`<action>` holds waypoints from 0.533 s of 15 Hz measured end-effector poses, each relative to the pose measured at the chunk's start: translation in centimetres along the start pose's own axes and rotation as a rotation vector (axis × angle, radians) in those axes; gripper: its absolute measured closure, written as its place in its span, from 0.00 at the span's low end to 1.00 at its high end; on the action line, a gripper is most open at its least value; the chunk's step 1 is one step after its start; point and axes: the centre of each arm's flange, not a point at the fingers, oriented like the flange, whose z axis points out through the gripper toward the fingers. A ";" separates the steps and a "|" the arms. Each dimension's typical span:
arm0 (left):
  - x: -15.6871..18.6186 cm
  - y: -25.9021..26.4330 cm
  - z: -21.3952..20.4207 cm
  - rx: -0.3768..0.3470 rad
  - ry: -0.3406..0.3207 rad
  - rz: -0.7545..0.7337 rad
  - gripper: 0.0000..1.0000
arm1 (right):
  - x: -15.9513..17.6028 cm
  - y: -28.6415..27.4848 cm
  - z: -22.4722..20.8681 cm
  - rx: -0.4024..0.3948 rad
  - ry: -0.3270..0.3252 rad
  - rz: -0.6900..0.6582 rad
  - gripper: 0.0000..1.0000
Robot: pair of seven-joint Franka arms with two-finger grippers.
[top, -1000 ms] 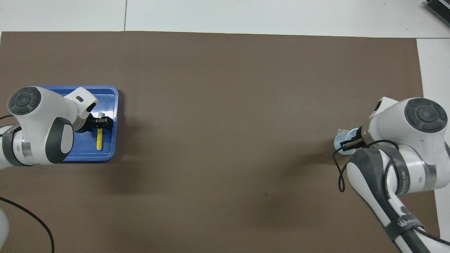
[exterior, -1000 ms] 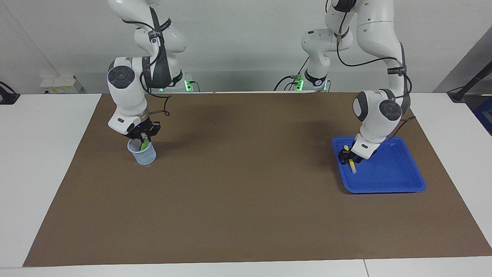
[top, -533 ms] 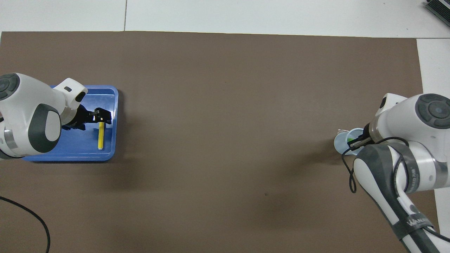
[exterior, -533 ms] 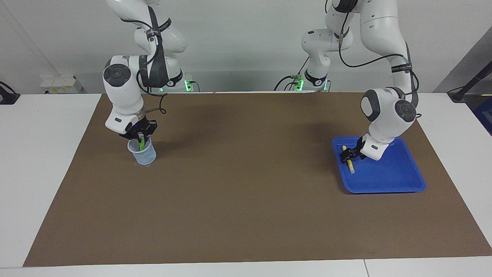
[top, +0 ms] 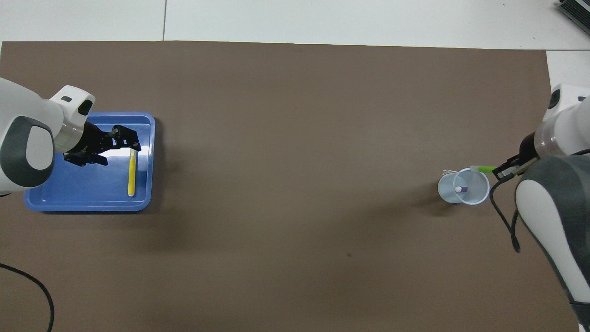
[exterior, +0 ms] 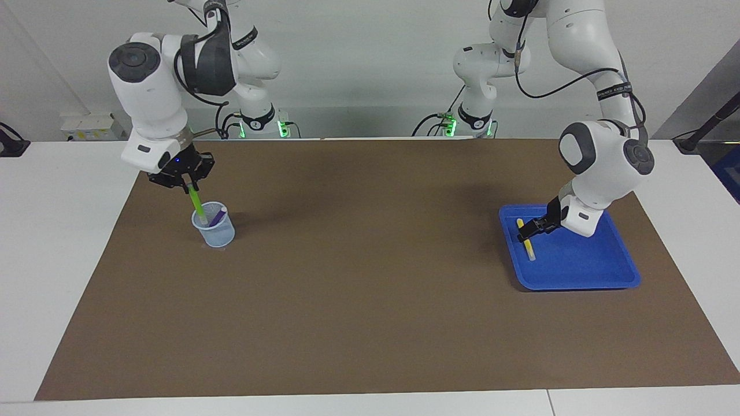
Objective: Right arm passes pens to left for tray arrangement
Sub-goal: 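Grasp a green pen in the cup with the right gripper, then lift the green pen toward the left gripper while the left gripper approaches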
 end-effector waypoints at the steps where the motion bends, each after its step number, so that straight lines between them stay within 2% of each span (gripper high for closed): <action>1: 0.0 0.5 -1.2 -0.013 -0.005 -0.036 0.00 | 0.0 -0.4 -1.4 0.042 0.025 0.008 0.82; 4: -0.5 2.4 -4.5 -0.036 -0.016 -0.137 0.00 | 0.5 -1.7 -3.6 0.180 0.106 0.028 0.82; 6: -1.1 3.6 -6.5 -0.055 -0.024 -0.187 0.00 | 1.0 -2.9 -4.0 0.304 0.151 0.091 0.82; 8: -1.9 4.5 -8.3 -0.105 -0.034 -0.236 0.00 | 1.7 -4.4 -4.6 0.416 0.179 0.179 0.82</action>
